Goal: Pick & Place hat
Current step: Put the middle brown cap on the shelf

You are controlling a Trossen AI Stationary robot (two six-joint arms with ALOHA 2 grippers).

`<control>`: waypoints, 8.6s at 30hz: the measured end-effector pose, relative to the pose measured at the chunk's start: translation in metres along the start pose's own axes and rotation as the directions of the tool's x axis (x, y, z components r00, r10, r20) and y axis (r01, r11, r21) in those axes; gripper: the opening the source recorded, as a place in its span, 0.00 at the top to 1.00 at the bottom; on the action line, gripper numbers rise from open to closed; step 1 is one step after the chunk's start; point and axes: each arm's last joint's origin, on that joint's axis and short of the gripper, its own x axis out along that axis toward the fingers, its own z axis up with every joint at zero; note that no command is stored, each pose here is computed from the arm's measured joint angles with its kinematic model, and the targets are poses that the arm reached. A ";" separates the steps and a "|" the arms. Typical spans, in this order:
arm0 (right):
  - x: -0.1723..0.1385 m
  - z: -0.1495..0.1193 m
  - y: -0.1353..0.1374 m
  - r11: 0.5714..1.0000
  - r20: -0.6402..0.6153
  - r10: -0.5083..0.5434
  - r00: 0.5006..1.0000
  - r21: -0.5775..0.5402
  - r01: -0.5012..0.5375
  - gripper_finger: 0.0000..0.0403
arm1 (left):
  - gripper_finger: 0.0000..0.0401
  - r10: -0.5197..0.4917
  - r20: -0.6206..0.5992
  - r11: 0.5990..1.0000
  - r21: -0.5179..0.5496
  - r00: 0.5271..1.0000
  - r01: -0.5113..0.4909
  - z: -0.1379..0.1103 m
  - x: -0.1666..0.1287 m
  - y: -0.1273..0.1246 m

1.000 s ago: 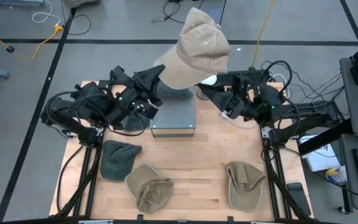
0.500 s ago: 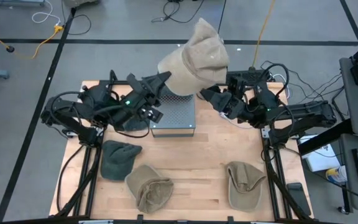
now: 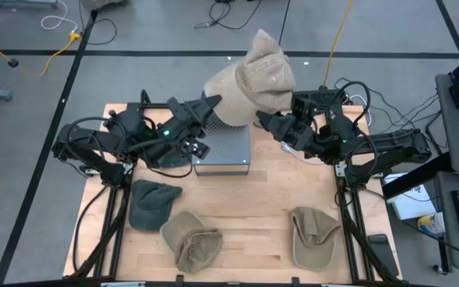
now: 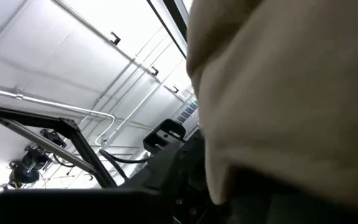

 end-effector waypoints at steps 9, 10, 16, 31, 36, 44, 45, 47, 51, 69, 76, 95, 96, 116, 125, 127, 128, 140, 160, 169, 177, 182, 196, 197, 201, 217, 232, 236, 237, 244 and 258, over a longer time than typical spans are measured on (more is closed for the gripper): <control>0.000 -0.001 -0.001 1.000 -0.013 -0.010 1.000 0.009 0.010 0.98 | 0.93 -0.054 -0.017 0.974 -0.222 0.998 0.049 0.001 -0.001 -0.005; 0.000 -0.001 -0.001 1.000 -0.020 -0.003 1.000 0.011 0.003 0.98 | 0.91 -0.058 -0.025 0.962 -0.270 0.998 0.049 0.001 -0.001 -0.005; -0.007 0.009 0.010 0.998 -0.110 0.053 0.992 -0.013 -0.054 0.99 | 0.76 -0.057 -0.025 0.796 -0.604 0.998 0.031 0.001 -0.006 -0.001; -0.041 0.055 0.042 0.958 -0.369 0.213 0.904 -0.104 -0.268 0.99 | 0.45 -0.086 0.051 0.052 -0.997 0.995 0.056 0.015 -0.019 0.000; -0.049 0.058 0.045 0.920 -0.516 0.297 0.803 -0.072 -0.386 0.99 | 0.43 -0.065 0.203 -0.285 -0.942 0.977 0.177 0.020 -0.018 -0.004; -0.055 0.054 0.049 0.824 -0.667 0.459 0.587 0.071 -0.563 0.99 | 0.43 0.019 0.485 -0.690 -0.627 0.874 0.363 0.021 -0.012 -0.009; -0.056 0.053 0.049 0.814 -0.680 0.470 0.563 0.089 -0.573 0.99 | 0.43 0.030 0.512 -0.720 -0.585 0.859 0.373 0.021 -0.011 -0.009; -0.057 0.051 0.049 0.806 -0.695 0.481 0.534 0.111 -0.582 0.99 | 0.43 0.052 0.559 -0.771 -0.504 0.828 0.389 0.021 -0.010 -0.009; -0.056 0.047 0.049 0.799 -0.700 0.487 0.522 0.116 -0.590 0.99 | 0.43 0.075 0.609 -0.839 -0.390 0.790 0.380 0.021 -0.009 -0.010; -0.044 0.023 0.030 0.782 -0.749 0.471 0.465 0.112 -0.613 0.98 | 0.43 0.137 0.742 -0.862 -0.237 0.656 0.448 0.039 -0.008 -0.016; -0.044 0.022 0.029 0.780 -0.752 0.468 0.464 0.105 -0.617 0.98 | 0.43 0.145 0.760 -0.868 -0.210 0.633 0.450 0.050 0.000 -0.025; -0.045 0.019 0.026 0.829 -0.770 0.443 0.460 0.157 -0.536 0.93 | 0.97 0.199 0.779 -0.815 -0.206 0.595 0.542 0.051 -0.001 -0.021; -0.045 0.019 0.025 0.831 -0.771 0.442 0.458 0.159 -0.534 0.92 | 0.97 0.198 0.781 -0.815 -0.205 0.593 0.543 0.051 -0.001 -0.021; -0.071 0.052 0.062 0.788 -0.736 0.550 0.395 0.300 -0.538 0.74 | 0.98 0.078 0.835 -0.727 -0.325 0.544 0.604 -0.008 -0.003 -0.019; -0.070 0.059 0.064 0.844 -0.647 0.421 0.635 0.023 -0.536 0.75 | 0.98 0.089 0.854 -0.662 -0.334 0.512 0.671 -0.051 -0.021 -0.003; -0.065 0.058 0.062 0.847 -0.599 0.369 0.711 -0.099 -0.523 0.75 | 0.98 0.097 0.852 -0.660 -0.332 0.515 0.674 -0.058 -0.023 -0.001; -0.062 0.055 0.060 0.847 -0.573 0.343 0.745 -0.155 -0.509 0.76 | 0.98 0.085 0.855 -0.668 -0.333 0.512 0.665 -0.061 -0.025 -0.001; -0.027 0.017 0.028 0.798 -0.491 0.243 0.837 -0.389 -0.460 0.77 | 0.98 -0.001 0.876 -0.645 -0.369 0.483 0.669 -0.087 -0.045 -0.001; -0.024 0.026 0.036 0.794 -0.431 0.298 0.852 -0.383 -0.472 0.75 | 0.98 0.195 0.864 -0.663 -0.232 0.463 0.712 -0.063 -0.044 -0.070; -0.014 0.044 0.050 0.845 -0.497 -0.019 0.868 -0.472 -0.251 0.59 | 0.98 0.178 0.856 -0.699 -0.238 0.485 0.675 -0.055 -0.042 -0.090; -0.017 0.054 0.055 0.891 -0.545 -0.203 0.813 -0.448 -0.078 0.52 | 0.98 0.102 0.850 -0.737 -0.284 0.516 0.613 -0.052 -0.043 -0.102; -0.012 0.046 0.049 0.902 -0.583 -0.253 0.772 -0.431 -0.029 0.52 | 0.98 0.089 0.851 -0.735 -0.294 0.517 0.611 -0.052 -0.043 -0.104; -0.016 0.036 0.035 0.876 -0.615 -0.374 0.694 -0.481 0.046 0.52 | 0.98 0.080 0.857 -0.741 -0.291 0.509 0.606 -0.048 -0.045 -0.104; -0.016 0.036 0.036 0.884 -0.621 -0.365 0.694 -0.464 0.050 0.52 | 0.98 0.079 0.857 -0.741 -0.291 0.509 0.605 -0.048 -0.045 -0.104; -0.016 0.035 0.039 0.925 -0.675 -0.292 0.678 -0.380 0.019 0.52 | 0.98 0.071 0.852 -0.746 -0.300 0.519 0.595 -0.049 -0.044 -0.104; -0.004 0.006 0.018 0.952 -0.764 -0.266 0.588 -0.304 0.035 0.90 | 0.98 0.016 0.838 -0.783 -0.329 0.545 0.528 -0.048 -0.044 -0.109; -0.006 0.033 0.018 0.979 -0.780 -0.179 0.600 -0.204 0.027 0.99 | 0.69 -0.257 0.837 -0.875 -0.413 0.483 0.251 -0.062 -0.062 -0.129; 0.001 0.040 0.015 0.975 -0.790 -0.200 0.579 -0.221 0.035 1.00 | 0.65 -0.335 0.779 -0.813 -0.523 0.530 0.256 -0.073 -0.075 -0.125; 0.003 0.041 0.015 0.971 -0.796 -0.214 0.566 -0.235 0.036 1.00 | 0.64 -0.331 0.771 -0.796 -0.537 0.544 0.278 -0.076 -0.078 -0.122; 0.023 0.038 0.014 0.947 -0.842 -0.293 0.454 -0.320 0.017 1.00 | 0.63 -0.228 0.744 -0.686 -0.581 0.628 0.438 -0.098 -0.098 -0.098; 0.055 0.015 -0.046 0.887 -0.862 -0.440 0.252 -0.461 -0.031 1.00 | 0.63 -0.181 0.740 -0.638 -0.590 0.648 0.495 -0.111 -0.113 -0.087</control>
